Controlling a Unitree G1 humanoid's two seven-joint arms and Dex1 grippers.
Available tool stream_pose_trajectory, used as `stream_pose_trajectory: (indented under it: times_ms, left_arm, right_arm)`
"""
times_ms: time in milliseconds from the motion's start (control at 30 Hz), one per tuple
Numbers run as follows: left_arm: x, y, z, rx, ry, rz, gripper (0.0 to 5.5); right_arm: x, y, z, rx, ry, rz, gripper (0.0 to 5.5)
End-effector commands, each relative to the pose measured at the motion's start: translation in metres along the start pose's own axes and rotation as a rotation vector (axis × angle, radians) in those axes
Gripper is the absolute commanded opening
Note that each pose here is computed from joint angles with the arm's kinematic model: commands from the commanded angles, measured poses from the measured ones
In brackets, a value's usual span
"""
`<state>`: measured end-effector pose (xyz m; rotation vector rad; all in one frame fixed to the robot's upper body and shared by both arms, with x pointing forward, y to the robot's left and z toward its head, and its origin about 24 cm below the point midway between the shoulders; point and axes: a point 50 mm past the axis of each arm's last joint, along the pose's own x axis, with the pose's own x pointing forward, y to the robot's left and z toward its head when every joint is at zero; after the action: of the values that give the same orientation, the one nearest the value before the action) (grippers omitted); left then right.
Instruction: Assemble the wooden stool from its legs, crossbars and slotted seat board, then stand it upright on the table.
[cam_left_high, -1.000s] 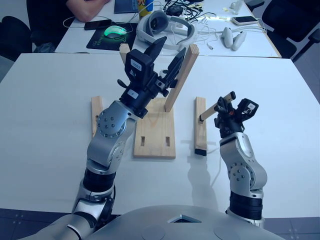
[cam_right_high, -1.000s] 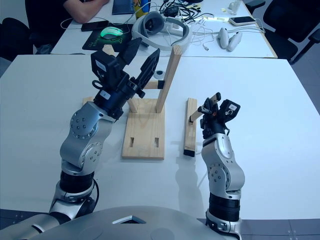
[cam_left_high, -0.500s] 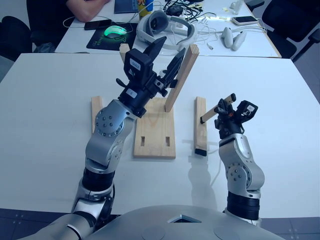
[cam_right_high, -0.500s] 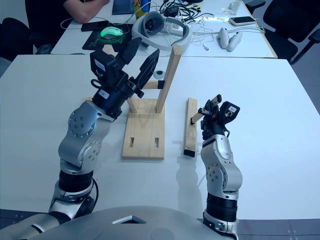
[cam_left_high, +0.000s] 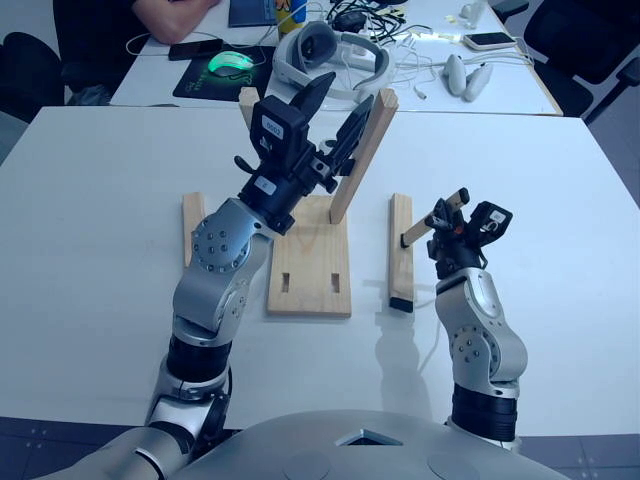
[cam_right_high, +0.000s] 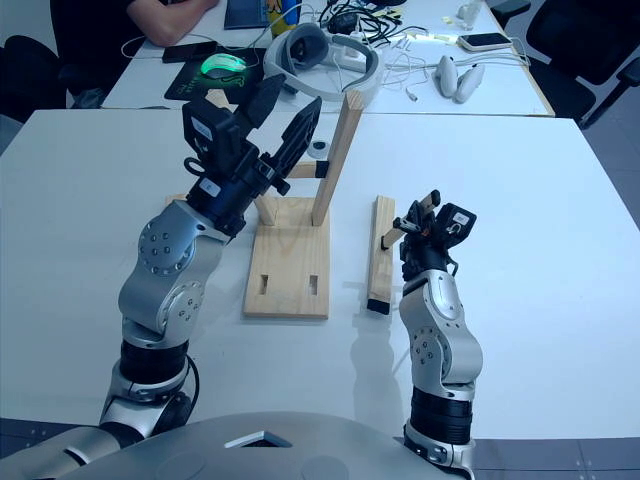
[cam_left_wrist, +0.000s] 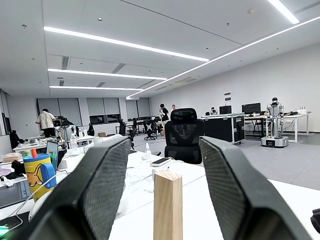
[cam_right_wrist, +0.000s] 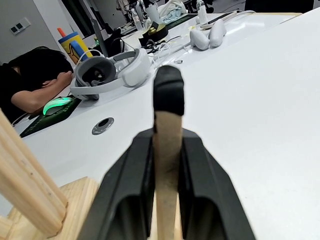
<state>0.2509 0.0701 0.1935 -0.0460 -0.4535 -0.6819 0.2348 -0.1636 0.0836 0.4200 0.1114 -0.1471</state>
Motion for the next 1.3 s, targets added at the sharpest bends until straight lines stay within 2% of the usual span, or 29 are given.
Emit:
stream_pose_trajectory:
  times_ms: [33,233,467,933,1300]
  left_arm:
    - [0.003,-0.002,0.002,0.003,0.0,-0.015,2.53]
    - [0.002,0.001,0.004,0.011,-0.004,-0.007,2.53]
    - [0.0,0.001,0.004,0.014,-0.001,0.002,2.53]
    - [-0.002,0.002,0.005,0.017,0.0,0.023,2.53]
    - [-0.005,0.007,0.004,0.031,0.013,0.037,2.53]
  right_arm:
    - [0.008,0.002,-0.008,-0.036,0.025,0.017,0.42]
    - [0.007,-0.002,-0.018,-0.124,0.041,0.055,0.42]
    - [-0.011,-0.021,-0.036,-0.251,0.087,0.086,0.42]
    - [-0.034,-0.049,-0.063,-0.313,0.193,0.148,0.42]
    - [-0.015,-0.024,-0.052,-0.323,0.171,0.238,0.42]
